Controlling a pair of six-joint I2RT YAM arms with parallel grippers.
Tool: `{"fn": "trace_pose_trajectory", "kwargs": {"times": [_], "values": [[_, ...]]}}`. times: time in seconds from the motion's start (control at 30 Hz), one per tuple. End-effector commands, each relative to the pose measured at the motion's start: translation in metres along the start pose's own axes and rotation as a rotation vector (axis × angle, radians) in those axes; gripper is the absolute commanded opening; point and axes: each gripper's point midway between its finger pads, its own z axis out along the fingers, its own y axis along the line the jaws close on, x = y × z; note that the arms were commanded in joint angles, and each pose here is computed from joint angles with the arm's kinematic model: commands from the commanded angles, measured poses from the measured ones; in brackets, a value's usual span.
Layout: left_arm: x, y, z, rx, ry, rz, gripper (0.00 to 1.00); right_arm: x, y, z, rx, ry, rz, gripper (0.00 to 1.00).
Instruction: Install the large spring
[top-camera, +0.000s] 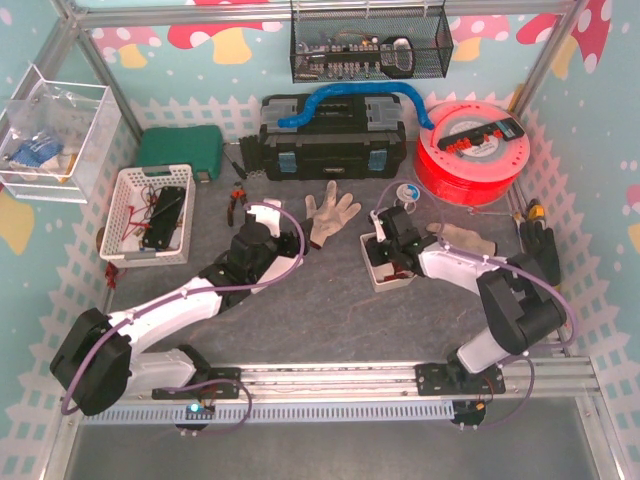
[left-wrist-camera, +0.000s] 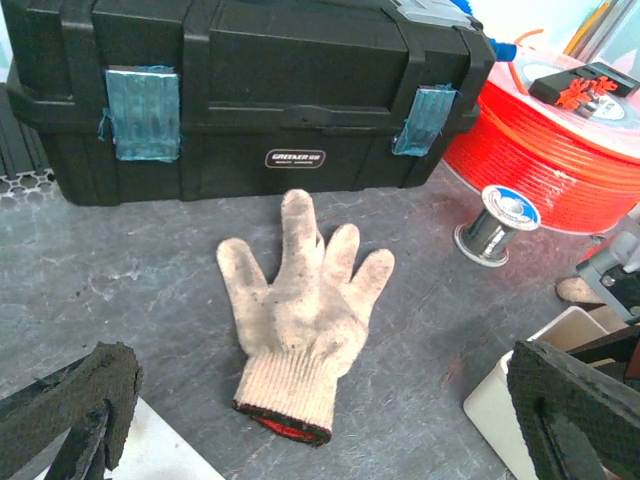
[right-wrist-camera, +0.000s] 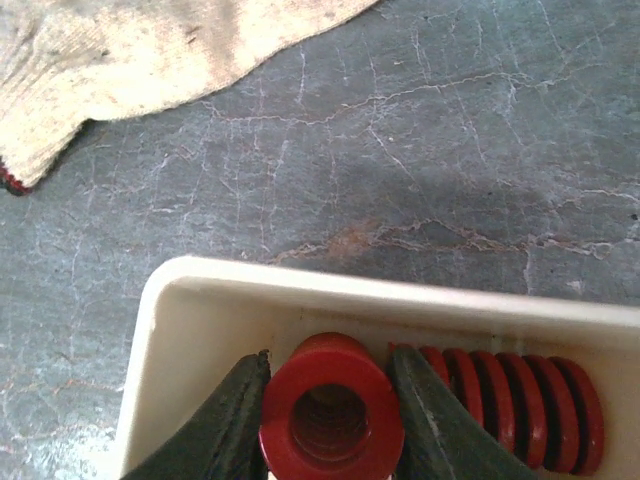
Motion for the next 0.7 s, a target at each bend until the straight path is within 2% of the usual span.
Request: {"fn": "trace_pose_trajectory", "kwargs": {"times": [0.0, 0.13, 0.23, 0.33, 0.43, 0.57, 0.67], "values": [[0.0, -0.004, -0.002, 0.014, -0.003, 0.027, 0.99, -0.007, -0.001, -0.018, 0.009, -0.044, -0.016, 0.26], [0.004, -0.025, -0.003, 0.134, 0.005, 0.071, 0.98, -0.023, 0.001, -0.041, 0.002, -0.097, -0.008, 0.13], [0.013, -0.049, -0.012, 0.261, -0.016, 0.145, 0.93, -0.033, 0.005, -0.059, -0.019, -0.126, -0.001, 0.01], [0.024, -0.08, -0.031, 0.417, -0.079, 0.267, 0.81, -0.045, 0.017, -0.078, -0.079, -0.173, 0.0, 0.0], [0.025, -0.103, -0.054, 0.538, -0.198, 0.387, 0.74, -0.058, 0.036, -0.098, -0.173, -0.224, -0.008, 0.0], [0.019, -0.108, -0.067, 0.568, -0.313, 0.444, 0.56, -0.073, 0.077, -0.128, -0.351, -0.29, -0.054, 0.0], [0.017, -0.112, -0.063, 0.567, -0.325, 0.468, 0.52, -0.077, 0.102, -0.142, -0.435, -0.307, -0.074, 0.0]]}}
